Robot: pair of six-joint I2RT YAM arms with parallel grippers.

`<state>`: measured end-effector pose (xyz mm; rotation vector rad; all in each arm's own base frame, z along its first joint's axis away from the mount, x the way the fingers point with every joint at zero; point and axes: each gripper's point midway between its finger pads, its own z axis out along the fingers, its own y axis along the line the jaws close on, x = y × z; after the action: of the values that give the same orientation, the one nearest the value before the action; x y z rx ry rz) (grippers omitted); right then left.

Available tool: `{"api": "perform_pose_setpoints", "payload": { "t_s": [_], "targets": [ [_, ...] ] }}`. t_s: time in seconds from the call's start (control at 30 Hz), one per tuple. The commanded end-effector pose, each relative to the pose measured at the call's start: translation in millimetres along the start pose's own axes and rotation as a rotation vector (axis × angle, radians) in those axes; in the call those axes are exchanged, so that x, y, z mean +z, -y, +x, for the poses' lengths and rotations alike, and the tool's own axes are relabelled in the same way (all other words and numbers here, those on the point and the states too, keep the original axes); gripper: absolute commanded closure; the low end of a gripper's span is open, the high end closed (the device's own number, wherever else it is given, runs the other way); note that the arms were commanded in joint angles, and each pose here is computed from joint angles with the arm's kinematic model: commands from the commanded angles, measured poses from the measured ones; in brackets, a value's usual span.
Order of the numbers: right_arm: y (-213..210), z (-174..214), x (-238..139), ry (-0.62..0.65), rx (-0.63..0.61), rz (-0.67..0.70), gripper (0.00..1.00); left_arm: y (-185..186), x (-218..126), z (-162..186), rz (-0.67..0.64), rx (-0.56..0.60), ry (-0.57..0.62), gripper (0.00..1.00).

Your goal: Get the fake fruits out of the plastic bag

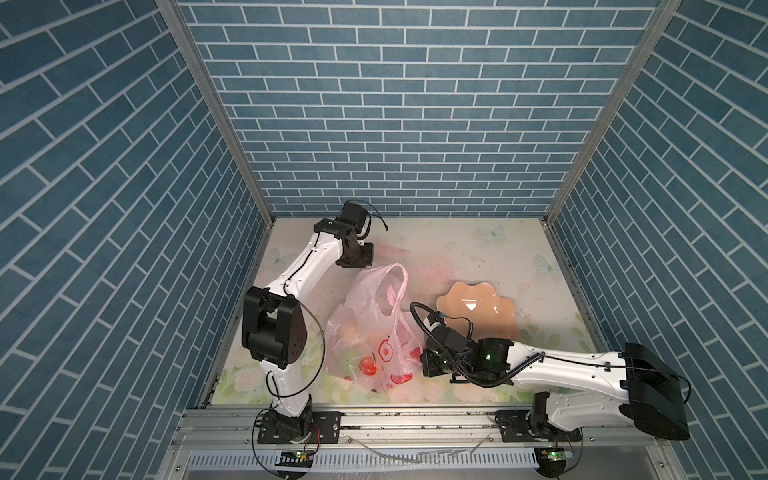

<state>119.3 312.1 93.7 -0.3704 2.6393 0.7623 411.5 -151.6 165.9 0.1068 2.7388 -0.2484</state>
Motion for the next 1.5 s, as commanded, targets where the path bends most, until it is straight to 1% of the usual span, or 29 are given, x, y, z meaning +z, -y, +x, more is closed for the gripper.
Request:
{"api": "perform_pose_setpoints", "payload": {
  "t_s": [0.0, 0.07, 0.13, 0.23, 0.3, 0.43, 0.57, 0.67, 0.8, 0.9, 1.0, 1.1, 1.2, 1.3, 1.4, 1.47],
  "targets": [
    [-7.8, -10.2, -2.2, 0.05, 0.024, -0.025, 1.0, 1.2, -19.7, 12.3, 0.025, -0.026, -0.008, 0.65],
    [-15.5, -18.1, -5.5, 0.075, 0.003, -0.041, 0.98, 1.5, -38.5, 21.3, 0.036, -0.033, -0.003, 0.52],
    [-22.8, -25.1, -7.9, 0.094, -0.015, -0.058, 0.92, -0.8, -61.2, 30.9, 0.035, -0.041, 0.013, 0.41],
    [-31.1, -34.2, -12.1, 0.121, -0.046, -0.065, 0.84, -7.1, -96.7, 44.8, 0.016, -0.049, 0.045, 0.3],
    [-34.2, -40.1, -15.0, 0.139, -0.063, -0.065, 0.81, -9.8, -118.3, 53.3, 0.014, -0.055, 0.072, 0.23],
    [-36.6, -49.4, -21.1, 0.174, -0.085, -0.059, 0.78, -6.2, -150.5, 75.5, 0.062, -0.082, 0.111, 0.14],
    [-36.0, -53.8, -22.7, 0.194, -0.082, -0.061, 0.79, -2.4, -165.6, 98.6, 0.071, -0.09, 0.137, 0.05],
    [-35.9, -55.1, -22.3, 0.2, -0.08, -0.061, 0.79, 7.8, -175.9, 112.0, 0.076, -0.06, 0.185, 0.01],
    [-33.4, -55.3, -21.7, 0.209, -0.067, -0.059, 0.8, 45.0, -182.1, 128.0, 0.15, 0.026, 0.237, 0.01],
    [-33.0, -56.7, -22.2, 0.215, -0.063, -0.059, 0.8, 62.8, -178.5, 134.3, 0.147, 0.077, 0.253, 0.01],
    [-33.0, -57.4, -22.4, 0.217, -0.06, -0.058, 0.8, 82.7, -168.9, 136.6, 0.159, 0.124, 0.257, 0.0],
    [-33.4, -58.0, -23.4, 0.22, -0.055, -0.061, 0.81, 92.0, -155.9, 135.0, 0.117, 0.171, 0.258, 0.01],
    [-33.2, -57.9, -24.5, 0.22, -0.056, -0.061, 0.81, 105.7, -138.5, 130.4, 0.116, 0.21, 0.246, 0.01],
    [-32.8, -58.3, -25.2, 0.22, -0.054, -0.057, 0.81, 117.8, -124.0, 123.3, 0.113, 0.237, 0.247, 0.06],
    [-31.8, -57.8, -25.8, 0.221, -0.051, -0.057, 0.81, 126.3, -111.6, 117.6, 0.112, 0.252, 0.254, 0.18],
    [-30.8, -57.2, -26.5, 0.22, -0.049, -0.055, 0.81, 129.5, -105.1, 116.1, 0.112, 0.253, 0.255, 0.28]
  ]
}}
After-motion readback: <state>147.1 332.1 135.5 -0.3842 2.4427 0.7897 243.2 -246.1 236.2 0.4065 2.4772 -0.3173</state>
